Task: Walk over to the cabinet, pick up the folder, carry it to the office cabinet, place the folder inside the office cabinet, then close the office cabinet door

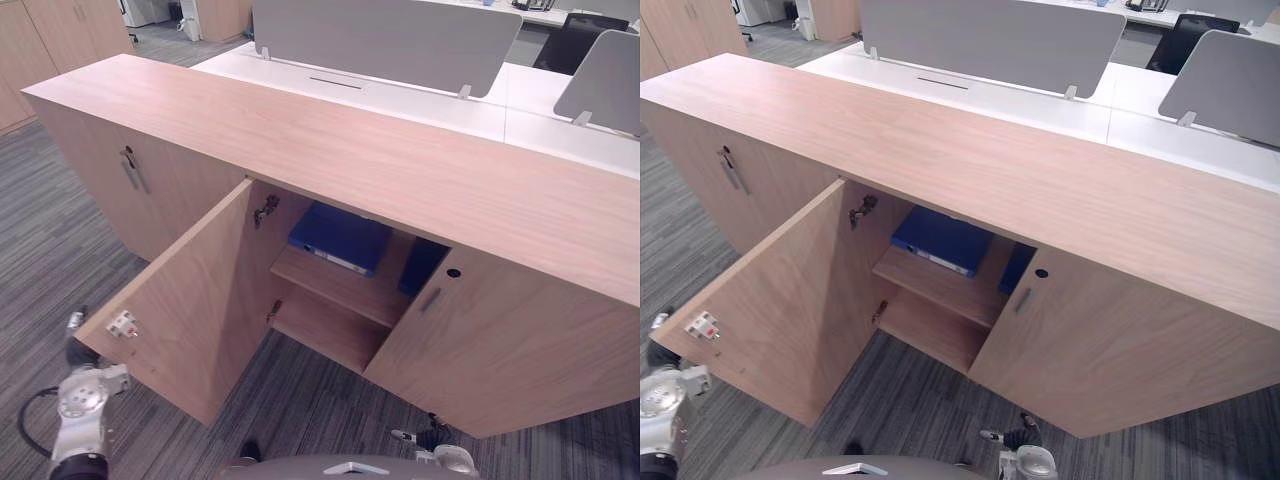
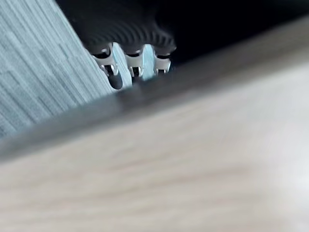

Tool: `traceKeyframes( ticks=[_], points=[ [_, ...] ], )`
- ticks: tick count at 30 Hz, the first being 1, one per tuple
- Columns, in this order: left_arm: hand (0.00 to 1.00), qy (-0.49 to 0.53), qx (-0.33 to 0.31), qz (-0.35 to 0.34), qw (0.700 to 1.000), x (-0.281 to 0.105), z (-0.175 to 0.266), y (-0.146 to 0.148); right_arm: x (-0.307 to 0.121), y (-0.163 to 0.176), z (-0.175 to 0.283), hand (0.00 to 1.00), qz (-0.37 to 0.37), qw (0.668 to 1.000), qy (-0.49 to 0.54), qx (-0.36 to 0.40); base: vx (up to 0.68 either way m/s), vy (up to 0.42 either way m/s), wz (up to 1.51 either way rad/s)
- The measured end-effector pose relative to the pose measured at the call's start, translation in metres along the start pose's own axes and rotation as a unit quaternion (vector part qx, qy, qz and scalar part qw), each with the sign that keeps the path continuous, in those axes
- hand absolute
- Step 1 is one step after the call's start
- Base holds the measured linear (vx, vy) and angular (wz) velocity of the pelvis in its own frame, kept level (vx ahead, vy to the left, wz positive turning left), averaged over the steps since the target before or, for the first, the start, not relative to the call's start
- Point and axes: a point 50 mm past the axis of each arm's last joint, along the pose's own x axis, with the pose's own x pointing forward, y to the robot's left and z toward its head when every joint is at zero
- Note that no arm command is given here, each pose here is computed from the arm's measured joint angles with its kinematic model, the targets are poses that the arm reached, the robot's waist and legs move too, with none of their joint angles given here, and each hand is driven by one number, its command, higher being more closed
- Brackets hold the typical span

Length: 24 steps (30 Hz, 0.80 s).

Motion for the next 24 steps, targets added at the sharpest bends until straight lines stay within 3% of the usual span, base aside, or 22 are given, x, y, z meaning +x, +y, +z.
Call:
traceKeyframes(
  ticks=[5,17,24],
  points=[
    [0.00,0.026,-0.022,-0.050,0.998,-0.028,-0.021,-0.027,-0.002,0.004,-0.004,0.00,0.003,1.000,0.007,0.007,0.02,0.015,0.05],
    [0.00,0.066,-0.007,-0.125,0.990,-0.056,-0.045,-0.042,-0.002,0.011,-0.001,0.00,0.009,1.000,0.005,0.016,0.02,-0.001,-0.07],
    [0.00,0.103,-0.018,-0.219,0.970,-0.082,-0.059,-0.084,-0.001,0.012,0.002,0.00,0.011,1.000,0.003,0.012,-0.09,0.022,-0.28]
  ],
)
